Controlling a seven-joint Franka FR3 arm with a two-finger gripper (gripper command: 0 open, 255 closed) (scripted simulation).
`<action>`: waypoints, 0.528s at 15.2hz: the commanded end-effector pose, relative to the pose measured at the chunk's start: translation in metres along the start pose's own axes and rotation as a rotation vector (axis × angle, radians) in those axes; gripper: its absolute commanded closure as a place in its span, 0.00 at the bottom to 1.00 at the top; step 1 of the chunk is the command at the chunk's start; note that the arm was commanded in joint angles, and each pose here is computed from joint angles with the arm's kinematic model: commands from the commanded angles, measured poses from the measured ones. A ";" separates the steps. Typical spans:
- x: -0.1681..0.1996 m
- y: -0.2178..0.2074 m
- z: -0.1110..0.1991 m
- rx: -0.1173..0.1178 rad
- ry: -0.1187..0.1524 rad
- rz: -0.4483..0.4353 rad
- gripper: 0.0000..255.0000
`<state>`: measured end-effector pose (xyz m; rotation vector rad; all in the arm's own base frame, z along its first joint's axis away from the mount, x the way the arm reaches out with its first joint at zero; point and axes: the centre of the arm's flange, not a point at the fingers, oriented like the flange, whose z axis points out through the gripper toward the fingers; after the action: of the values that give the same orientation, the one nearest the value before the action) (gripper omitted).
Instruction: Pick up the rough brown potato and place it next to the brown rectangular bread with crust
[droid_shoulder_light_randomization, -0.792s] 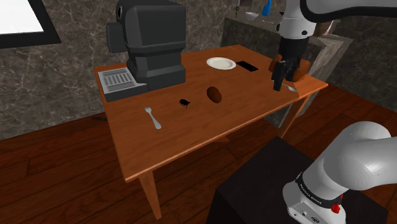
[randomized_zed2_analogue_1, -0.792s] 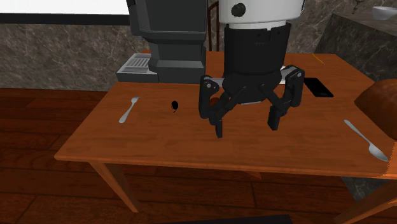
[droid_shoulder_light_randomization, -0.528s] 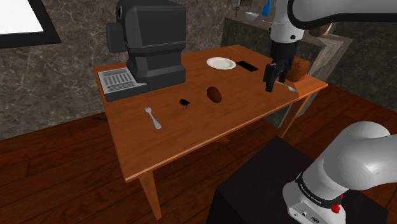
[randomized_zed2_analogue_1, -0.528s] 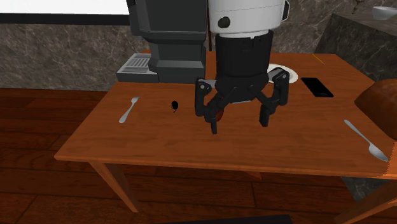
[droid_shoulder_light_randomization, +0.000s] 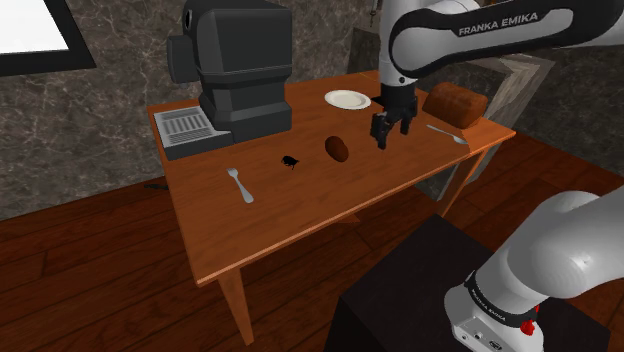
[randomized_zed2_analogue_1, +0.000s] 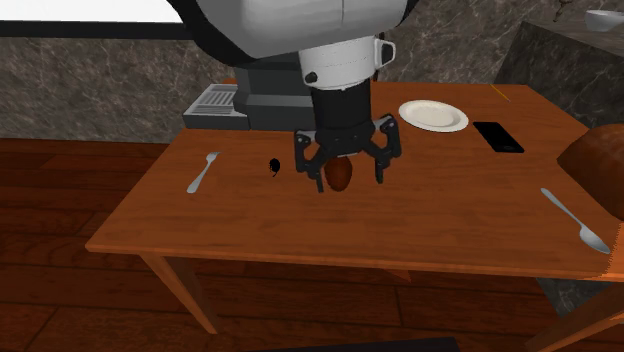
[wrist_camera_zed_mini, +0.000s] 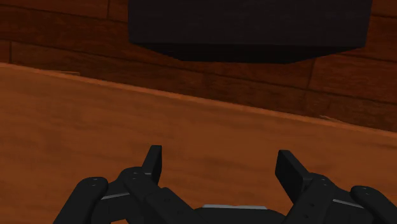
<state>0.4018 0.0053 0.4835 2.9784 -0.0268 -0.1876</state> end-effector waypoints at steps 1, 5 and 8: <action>0.023 -0.007 0.009 -0.017 0.006 0.016 0.00; 0.070 -0.018 0.030 -0.051 0.016 0.048 0.00; 0.106 -0.025 0.046 -0.076 0.023 0.072 0.00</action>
<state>0.4862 0.0156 0.4316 2.9062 -0.1102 -0.1488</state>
